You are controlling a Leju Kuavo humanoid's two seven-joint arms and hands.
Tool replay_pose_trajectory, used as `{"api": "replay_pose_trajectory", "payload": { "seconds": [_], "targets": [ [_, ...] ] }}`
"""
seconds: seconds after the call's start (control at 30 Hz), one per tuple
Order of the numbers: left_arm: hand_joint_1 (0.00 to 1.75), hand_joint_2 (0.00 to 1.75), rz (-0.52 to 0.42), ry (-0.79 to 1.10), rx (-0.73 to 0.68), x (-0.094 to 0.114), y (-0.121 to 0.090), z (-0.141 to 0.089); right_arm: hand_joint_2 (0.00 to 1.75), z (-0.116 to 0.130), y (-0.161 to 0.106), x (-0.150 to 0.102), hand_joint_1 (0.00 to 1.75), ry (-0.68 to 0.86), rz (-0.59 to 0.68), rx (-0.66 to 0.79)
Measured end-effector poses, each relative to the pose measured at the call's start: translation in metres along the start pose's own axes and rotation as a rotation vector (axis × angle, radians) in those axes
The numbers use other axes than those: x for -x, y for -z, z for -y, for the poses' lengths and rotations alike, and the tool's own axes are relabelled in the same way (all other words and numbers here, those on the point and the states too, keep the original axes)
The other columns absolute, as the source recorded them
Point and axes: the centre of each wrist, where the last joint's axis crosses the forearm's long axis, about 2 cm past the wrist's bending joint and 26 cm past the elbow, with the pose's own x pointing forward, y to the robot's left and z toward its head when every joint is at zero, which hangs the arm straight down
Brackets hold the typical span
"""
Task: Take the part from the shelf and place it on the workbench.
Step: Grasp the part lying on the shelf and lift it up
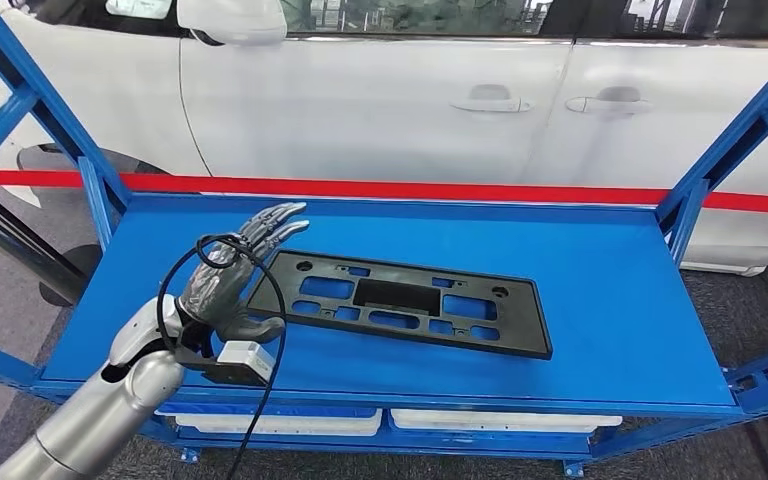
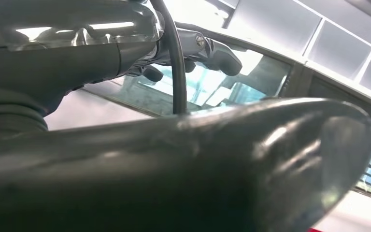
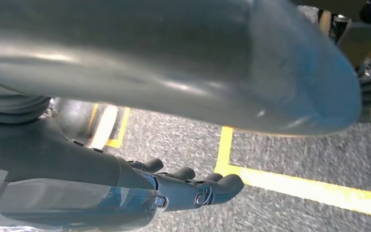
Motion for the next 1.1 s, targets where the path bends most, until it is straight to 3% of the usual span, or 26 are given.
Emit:
{"api": "replay_pose_trajectory", "payload": {
  "seconds": [0.13,0.27,0.43,0.7,1.1],
  "targets": [
    [0.0,0.0,-0.019,-0.024,0.015,0.0,0.0,0.001,0.0,0.0,0.0,0.001,0.0,0.001,-0.002,0.0],
    [0.0,1.75,-0.076,-0.101,0.076,-0.001,-0.001,0.008,0.0,0.001,0.0,0.002,0.0,0.008,-0.004,0.0],
    [0.0,1.75,-0.101,-0.074,0.124,-0.003,-0.003,0.018,0.0,0.001,0.0,0.0,0.0,0.013,-0.004,-0.001],
    [0.0,1.75,-0.065,0.103,0.147,-0.006,-0.008,0.033,0.0,0.0,0.0,0.001,0.0,0.005,-0.009,-0.001],
    [0.0,1.75,-0.025,0.167,0.208,-0.005,-0.018,0.047,0.0,0.0,0.0,0.001,0.0,-0.007,-0.011,0.0]
  ]
}}
